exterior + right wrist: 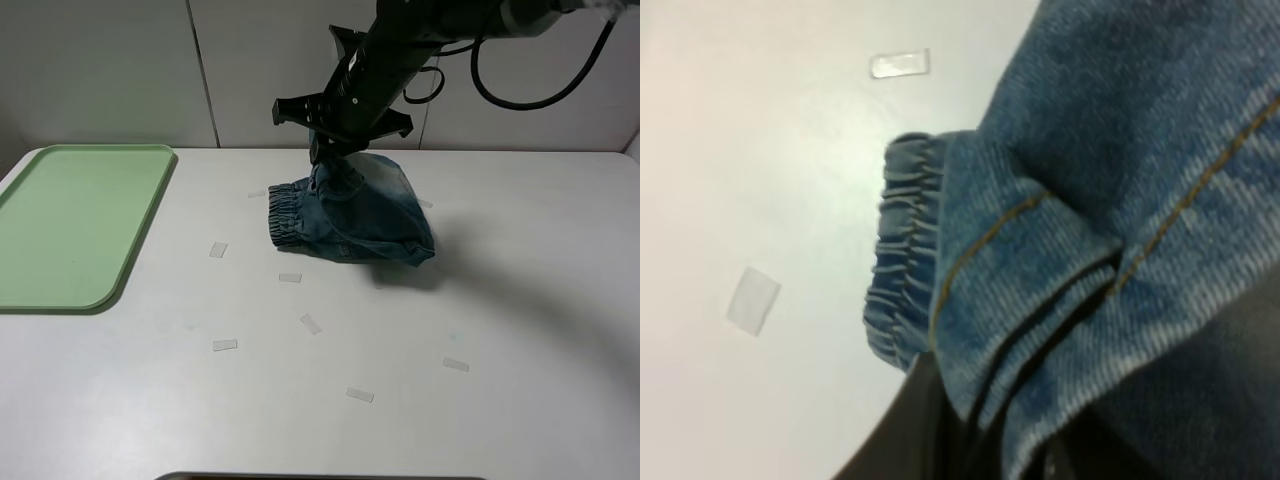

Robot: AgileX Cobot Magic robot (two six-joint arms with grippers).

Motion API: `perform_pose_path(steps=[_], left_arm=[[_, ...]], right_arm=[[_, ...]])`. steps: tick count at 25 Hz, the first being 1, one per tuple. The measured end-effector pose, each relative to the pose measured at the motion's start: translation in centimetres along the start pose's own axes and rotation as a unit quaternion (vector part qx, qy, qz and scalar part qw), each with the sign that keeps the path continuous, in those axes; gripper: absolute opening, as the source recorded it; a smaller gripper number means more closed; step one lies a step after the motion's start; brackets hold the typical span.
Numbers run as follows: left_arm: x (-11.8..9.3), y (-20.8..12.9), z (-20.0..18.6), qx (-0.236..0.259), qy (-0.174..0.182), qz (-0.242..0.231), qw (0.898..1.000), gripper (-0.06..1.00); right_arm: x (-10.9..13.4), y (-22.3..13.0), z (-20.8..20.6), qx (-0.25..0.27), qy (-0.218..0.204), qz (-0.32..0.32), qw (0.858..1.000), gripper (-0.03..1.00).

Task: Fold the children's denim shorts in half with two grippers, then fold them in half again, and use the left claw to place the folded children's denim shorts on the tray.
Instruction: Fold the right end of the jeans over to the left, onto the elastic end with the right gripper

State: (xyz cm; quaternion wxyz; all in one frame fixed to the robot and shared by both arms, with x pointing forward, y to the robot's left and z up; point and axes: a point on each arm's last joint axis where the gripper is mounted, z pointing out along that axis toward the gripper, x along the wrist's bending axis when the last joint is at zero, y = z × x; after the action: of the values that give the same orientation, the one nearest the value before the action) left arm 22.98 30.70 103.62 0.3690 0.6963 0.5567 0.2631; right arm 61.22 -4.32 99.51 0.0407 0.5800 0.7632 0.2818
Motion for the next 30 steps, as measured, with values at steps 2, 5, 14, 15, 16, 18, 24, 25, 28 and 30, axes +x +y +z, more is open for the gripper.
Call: perform_pose_path(steps=[2, 5, 14, 15, 16, 18, 24, 25, 28, 30], left_arm=[[0.01, 0.00, 0.00, 0.000, 0.000, 0.000, 1.000, 0.84], [0.02, 0.00, 0.00, 0.000, 0.001, 0.000, 1.000, 0.84], [0.02, 0.00, 0.00, 0.000, 0.001, 0.000, 1.000, 0.84], [0.02, 0.00, 0.00, 0.000, 0.001, 0.000, 1.000, 0.84], [0.02, 0.00, 0.00, 0.000, 0.001, 0.000, 1.000, 0.84], [0.02, 0.00, 0.00, 0.000, 0.001, 0.000, 1.000, 0.84], [0.02, 0.00, 0.00, 0.000, 0.001, 0.000, 1.000, 0.84], [0.02, 0.00, 0.00, 0.000, 0.001, 0.000, 1.000, 0.84], [0.02, 0.00, 0.00, 0.000, 0.001, 0.000, 1.000, 0.84], [0.02, 0.00, 0.00, 0.000, 0.001, 0.000, 1.000, 0.84]], right_arm=[[0.00, 0.04, 0.03, -0.003, 0.000, -0.008, 1.000, 0.09], [0.00, 0.05, 0.12, -0.004, 0.001, -0.051, 0.999, 0.15], [0.75, 0.27, 0.19, -0.028, 0.008, -0.139, 0.990, 0.68], [0.76, 0.29, 0.19, -0.029, 0.008, -0.139, 0.990, 0.69], [0.76, 0.30, 0.19, -0.030, 0.008, -0.140, 0.990, 0.69], [0.77, 0.31, 0.19, -0.030, 0.008, -0.140, 0.990, 0.69], [0.74, 0.17, 0.20, -0.023, 0.008, -0.140, 0.990, 0.69], [0.74, 0.17, 0.20, -0.023, 0.008, -0.140, 0.990, 0.69], [0.74, 0.17, 0.20, -0.023, 0.008, -0.140, 0.990, 0.69], [0.74, 0.17, 0.20, -0.023, 0.008, -0.140, 0.990, 0.69]])
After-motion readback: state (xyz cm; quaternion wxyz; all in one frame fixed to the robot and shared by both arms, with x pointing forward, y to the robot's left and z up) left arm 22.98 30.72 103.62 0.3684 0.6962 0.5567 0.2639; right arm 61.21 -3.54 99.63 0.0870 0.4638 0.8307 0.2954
